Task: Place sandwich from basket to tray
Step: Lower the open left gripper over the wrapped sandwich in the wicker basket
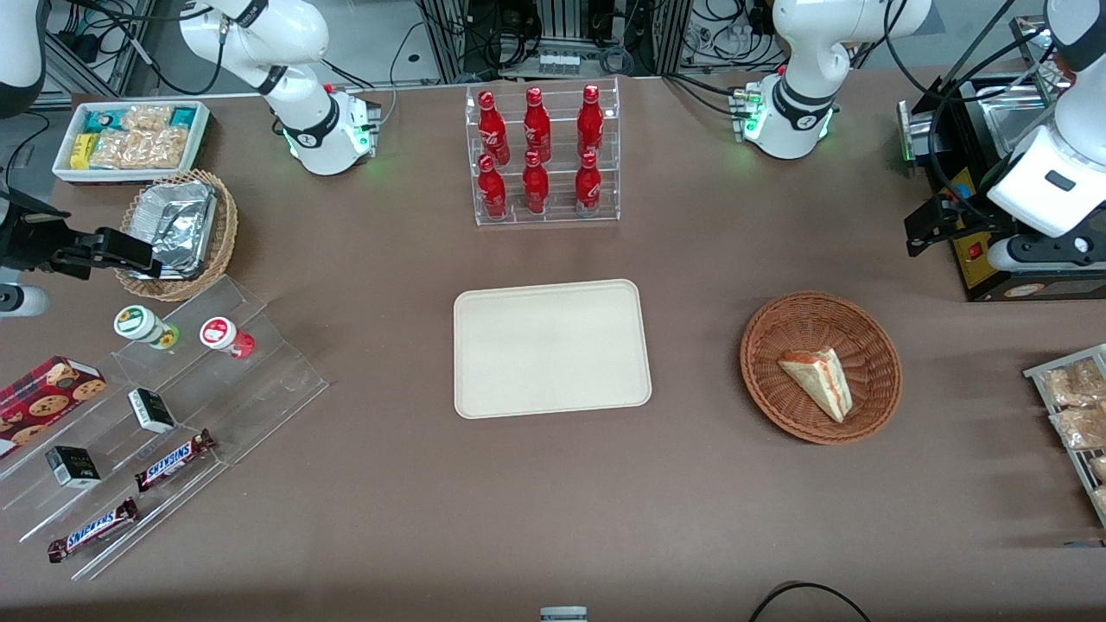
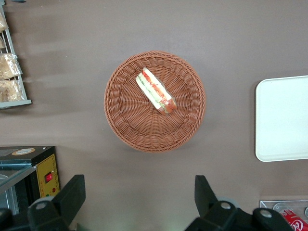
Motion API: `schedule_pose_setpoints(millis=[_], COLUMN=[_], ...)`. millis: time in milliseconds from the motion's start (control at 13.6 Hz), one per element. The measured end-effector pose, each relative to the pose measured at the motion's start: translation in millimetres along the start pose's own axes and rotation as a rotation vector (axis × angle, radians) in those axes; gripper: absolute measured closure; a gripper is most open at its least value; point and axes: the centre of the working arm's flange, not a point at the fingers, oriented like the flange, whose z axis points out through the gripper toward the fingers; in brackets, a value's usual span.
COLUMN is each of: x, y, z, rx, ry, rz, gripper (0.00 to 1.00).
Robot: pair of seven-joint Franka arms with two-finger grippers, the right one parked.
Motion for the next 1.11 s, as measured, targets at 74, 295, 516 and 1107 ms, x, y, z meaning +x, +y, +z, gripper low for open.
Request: schedule_pose_setpoints(millis=[74, 295, 516, 1107], x=[0, 0, 4, 28], y=[0, 1, 2, 8], z=[0, 2, 19, 155], rx=[0.000, -0.007, -0.006, -0.011], ry=[0.000, -0.007, -0.039, -0.016], rz=[0.000, -0.001, -0.003, -0.229], gripper=[0.00, 0.00, 0.00, 0.00])
